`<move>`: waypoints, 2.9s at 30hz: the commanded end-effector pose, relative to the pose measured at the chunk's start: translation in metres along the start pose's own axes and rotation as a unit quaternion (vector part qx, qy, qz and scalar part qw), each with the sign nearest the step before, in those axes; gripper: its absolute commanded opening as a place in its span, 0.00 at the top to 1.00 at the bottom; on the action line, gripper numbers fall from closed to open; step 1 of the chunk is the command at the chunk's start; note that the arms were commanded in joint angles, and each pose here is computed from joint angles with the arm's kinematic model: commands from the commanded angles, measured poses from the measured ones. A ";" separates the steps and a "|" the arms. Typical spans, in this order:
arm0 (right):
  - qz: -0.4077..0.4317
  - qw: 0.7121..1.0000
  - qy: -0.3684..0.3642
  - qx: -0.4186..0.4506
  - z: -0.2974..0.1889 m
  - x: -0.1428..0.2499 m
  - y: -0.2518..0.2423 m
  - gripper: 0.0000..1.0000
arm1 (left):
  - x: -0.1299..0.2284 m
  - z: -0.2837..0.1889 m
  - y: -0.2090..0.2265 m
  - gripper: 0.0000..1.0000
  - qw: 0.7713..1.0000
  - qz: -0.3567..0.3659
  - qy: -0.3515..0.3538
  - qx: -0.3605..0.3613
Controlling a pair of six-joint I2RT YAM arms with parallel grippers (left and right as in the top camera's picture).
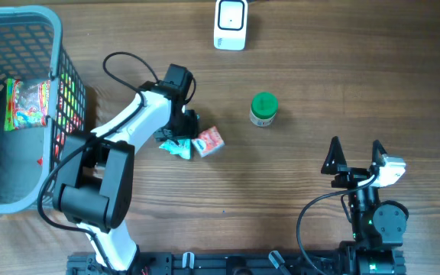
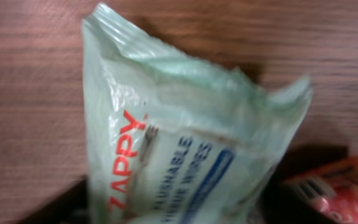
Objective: Scan the item barcode
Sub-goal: 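Lift the Zappy wipes pack and place it beside the tissue box, then reach the left gripper into the basket toward the Nescafe stick and candy bag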
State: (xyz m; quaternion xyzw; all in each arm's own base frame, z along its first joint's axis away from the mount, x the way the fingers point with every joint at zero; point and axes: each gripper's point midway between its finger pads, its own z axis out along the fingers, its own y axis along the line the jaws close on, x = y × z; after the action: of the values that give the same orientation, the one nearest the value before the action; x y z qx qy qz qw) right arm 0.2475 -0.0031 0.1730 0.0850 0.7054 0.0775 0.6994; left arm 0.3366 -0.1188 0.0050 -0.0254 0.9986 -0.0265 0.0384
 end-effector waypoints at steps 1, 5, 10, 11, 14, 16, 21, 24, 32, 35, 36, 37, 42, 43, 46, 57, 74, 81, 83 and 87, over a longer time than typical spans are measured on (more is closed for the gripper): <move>0.004 1.000 -0.004 0.002 0.000 -0.002 0.000 0.00 | -0.015 -0.024 -0.002 0.00 1.000 0.009 -0.027 0.000; 0.004 1.000 -0.004 0.002 0.000 -0.001 0.000 0.00 | -0.049 -0.121 0.004 0.00 0.996 -0.015 -0.090 0.020; 0.004 1.000 -0.004 0.002 0.000 -0.001 0.000 0.00 | -0.057 -0.256 0.006 0.00 0.977 -0.023 -0.202 0.057; 0.004 1.000 -0.004 0.002 0.000 -0.002 0.000 0.00 | -0.052 -0.289 0.008 0.00 0.968 -0.023 -0.243 0.065; 0.004 1.000 -0.004 0.002 0.000 -0.001 0.000 0.00 | -0.039 -0.338 0.026 0.00 0.946 0.018 -0.322 0.035; 0.004 1.000 -0.004 0.002 0.000 -0.001 0.000 0.00 | -0.037 -0.360 0.064 0.00 0.928 -0.070 -0.365 -0.012; 0.004 1.000 -0.004 0.002 0.000 -0.001 0.000 0.00 | -0.005 -0.389 0.196 0.00 0.760 -0.499 -0.415 -0.033; 0.004 1.000 -0.004 0.002 0.000 -0.002 0.000 0.00 | 0.022 -0.365 0.241 0.00 0.643 -0.670 -0.367 -0.039; 0.004 1.000 -0.004 0.002 0.000 -0.002 0.000 0.00 | 0.033 -0.283 0.280 0.00 0.442 -0.862 -0.233 -0.088; 0.004 1.000 -0.004 0.002 0.000 -0.001 0.000 0.00 | 0.018 -0.257 0.293 0.00 0.434 -0.868 -0.216 -0.113; 0.004 1.000 -0.004 0.002 0.000 -0.001 0.000 0.00 | 0.015 -0.247 0.297 0.00 0.433 -0.869 -0.207 -0.121; 0.004 1.000 -0.004 0.002 0.000 -0.001 0.000 0.00 | 0.012 -0.235 0.301 0.00 0.434 -0.869 -0.195 -0.134; 0.004 1.000 -0.004 0.002 0.000 -0.001 0.000 0.00 | 0.010 -0.175 0.311 0.00 0.449 -0.862 -0.117 -0.202; 0.004 1.000 -0.004 0.002 0.000 -0.001 0.000 0.00 | 0.009 -0.163 0.313 0.00 0.471 -0.852 -0.098 -0.208; 0.004 1.000 -0.004 0.002 0.000 -0.001 0.000 0.00 | 0.003 -0.142 0.317 0.00 0.509 -0.833 -0.068 -0.207; 0.004 1.000 -0.004 0.002 0.000 -0.001 0.000 0.00 | 0.008 -0.070 0.308 0.00 0.581 -0.800 0.025 -0.150; 0.004 1.000 -0.004 0.002 0.000 -0.001 0.000 0.00 | 0.055 -0.008 0.295 0.96 0.587 -0.789 0.061 -0.173; 0.004 1.000 -0.004 0.002 0.000 -0.001 0.000 0.00 | 0.015 -0.102 0.344 0.96 0.667 -0.733 -0.043 -0.122; 0.004 1.000 -0.004 0.002 0.000 -0.001 0.000 0.00 | 0.005 -0.169 0.363 0.96 0.674 -0.723 -0.114 -0.104; 0.004 1.000 -0.004 0.002 0.000 -0.002 0.000 0.00 | 0.014 -0.287 0.369 0.96 0.644 -0.720 -0.246 -0.077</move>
State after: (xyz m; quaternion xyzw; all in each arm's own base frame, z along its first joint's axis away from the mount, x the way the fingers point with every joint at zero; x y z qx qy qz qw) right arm 0.2475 -0.0031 0.1729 0.0850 0.7056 0.0775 0.6992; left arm 0.2986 0.2553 0.1560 -0.7706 0.6251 0.0536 0.1118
